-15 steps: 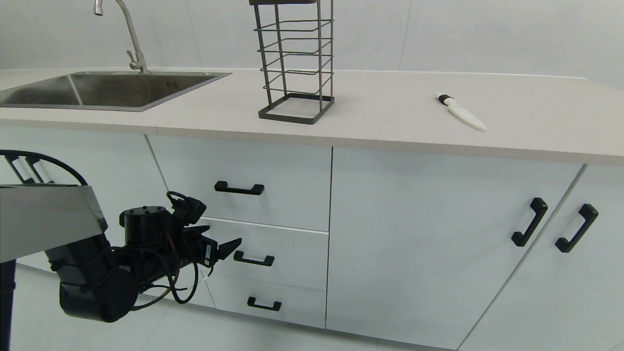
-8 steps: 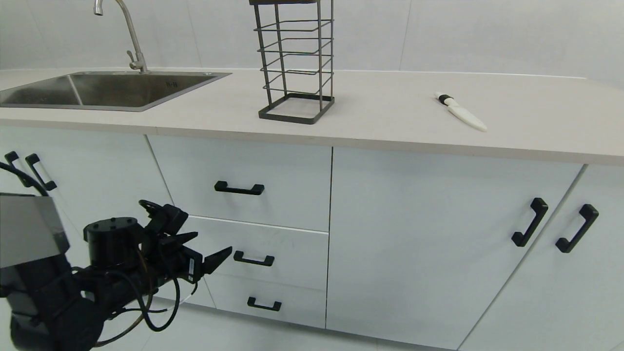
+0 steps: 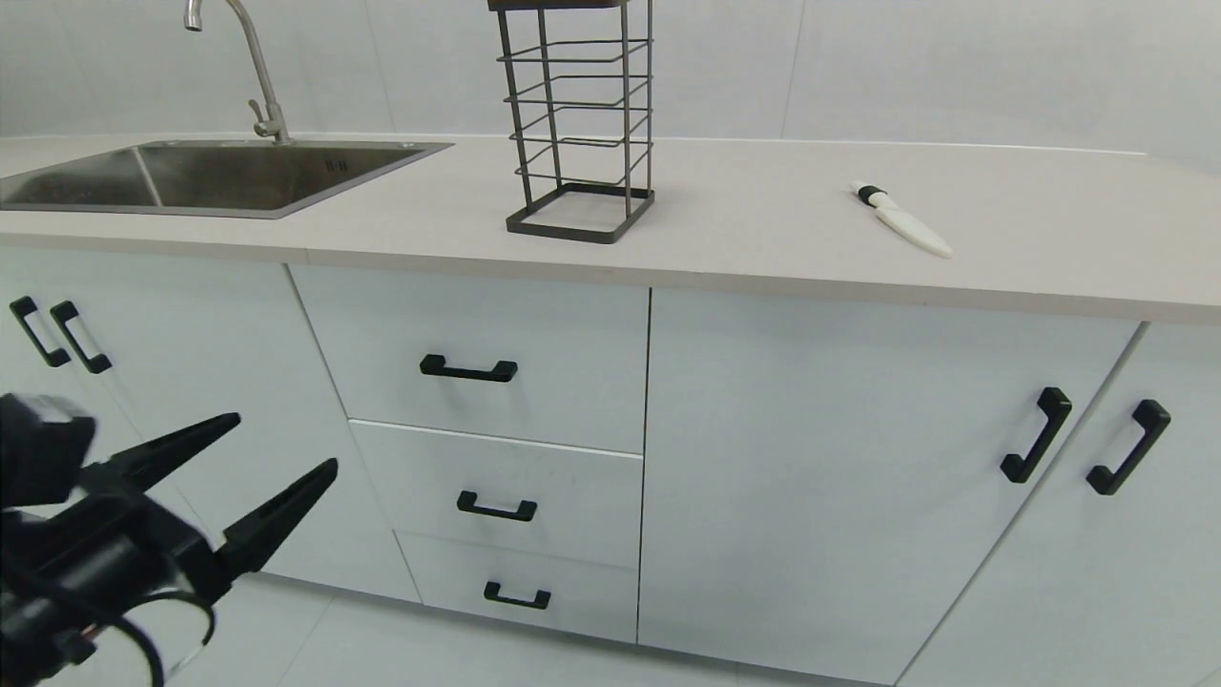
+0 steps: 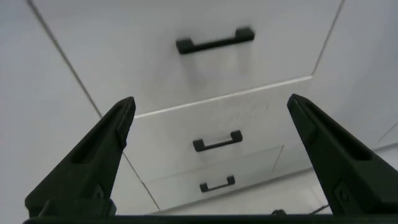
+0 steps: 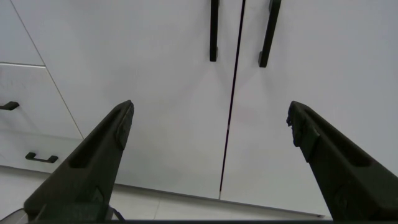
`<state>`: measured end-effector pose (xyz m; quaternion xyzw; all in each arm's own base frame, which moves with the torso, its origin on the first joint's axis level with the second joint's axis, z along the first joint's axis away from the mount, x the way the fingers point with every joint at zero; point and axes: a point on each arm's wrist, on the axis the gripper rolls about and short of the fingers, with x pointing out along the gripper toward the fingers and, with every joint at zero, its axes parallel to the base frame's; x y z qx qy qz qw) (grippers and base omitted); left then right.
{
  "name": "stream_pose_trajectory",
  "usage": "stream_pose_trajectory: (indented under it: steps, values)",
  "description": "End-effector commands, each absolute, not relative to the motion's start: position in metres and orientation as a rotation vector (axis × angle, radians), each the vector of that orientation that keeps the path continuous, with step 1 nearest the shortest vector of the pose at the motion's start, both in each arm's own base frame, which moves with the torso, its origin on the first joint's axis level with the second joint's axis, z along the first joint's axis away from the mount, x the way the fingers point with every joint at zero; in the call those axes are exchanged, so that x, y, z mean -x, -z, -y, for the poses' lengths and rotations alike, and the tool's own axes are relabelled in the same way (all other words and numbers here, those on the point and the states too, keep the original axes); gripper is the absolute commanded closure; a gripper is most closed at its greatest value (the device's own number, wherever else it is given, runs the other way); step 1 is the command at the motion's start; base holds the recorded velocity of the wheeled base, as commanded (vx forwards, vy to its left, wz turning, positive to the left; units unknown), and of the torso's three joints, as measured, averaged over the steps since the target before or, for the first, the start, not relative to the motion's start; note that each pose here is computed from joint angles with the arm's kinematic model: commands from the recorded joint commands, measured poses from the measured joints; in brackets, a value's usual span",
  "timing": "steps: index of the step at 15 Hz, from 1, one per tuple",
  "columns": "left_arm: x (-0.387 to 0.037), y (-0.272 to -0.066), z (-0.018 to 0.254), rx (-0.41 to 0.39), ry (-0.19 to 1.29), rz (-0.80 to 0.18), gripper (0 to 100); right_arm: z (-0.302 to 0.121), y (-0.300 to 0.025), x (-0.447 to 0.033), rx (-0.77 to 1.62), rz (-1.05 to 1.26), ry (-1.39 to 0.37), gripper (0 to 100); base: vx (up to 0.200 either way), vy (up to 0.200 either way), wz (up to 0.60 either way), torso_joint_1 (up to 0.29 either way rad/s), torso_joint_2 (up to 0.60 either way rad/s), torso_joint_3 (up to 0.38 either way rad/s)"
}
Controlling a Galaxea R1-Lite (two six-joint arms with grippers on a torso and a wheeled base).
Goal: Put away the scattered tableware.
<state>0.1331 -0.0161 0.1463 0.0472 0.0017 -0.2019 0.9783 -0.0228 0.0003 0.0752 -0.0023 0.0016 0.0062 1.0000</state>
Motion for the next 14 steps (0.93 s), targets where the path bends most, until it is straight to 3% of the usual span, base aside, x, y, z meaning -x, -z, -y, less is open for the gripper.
stream_pose_trajectory:
  steps: [1, 4, 8, 11, 14]
  values:
    - [-0.038, -0.149, 0.008, -0.089, 0.332, 0.172, 0, 0.0, -0.075, 0.023, 0.006, -0.005, -0.012, 0, 0.0, 0.0, 0.0, 0.0, 0.0, 0.0]
    - [0.008, -0.124, 0.008, -0.084, 0.305, 0.138, 0, 0.0, -0.075, 0.023, 0.006, -0.005, -0.012, 0, 0.0, 0.0, 0.0, 0.0, 0.0, 0.0]
    - [0.023, -0.081, 0.007, -0.067, 0.321, 0.054, 0, 0.0, -0.075, 0.023, 0.005, -0.005, -0.012, 0, 0.0, 0.0, -0.15, 0.001, 0.0, 0.002]
    - [0.024, -0.081, 0.005, -0.049, 0.24, 0.057, 0, 0.0, -0.075, 0.023, 0.005, -0.005, -0.014, 0, 0.0, 0.0, -0.6, -0.002, 0.01, 0.004]
    - [0.023, -0.075, 0.001, -0.047, 0.057, -0.006, 0, 0.0, -0.075, 0.023, 0.006, -0.005, -0.012, 0, 0.0, 0.0, -0.4, 0.002, 0.0, 0.0]
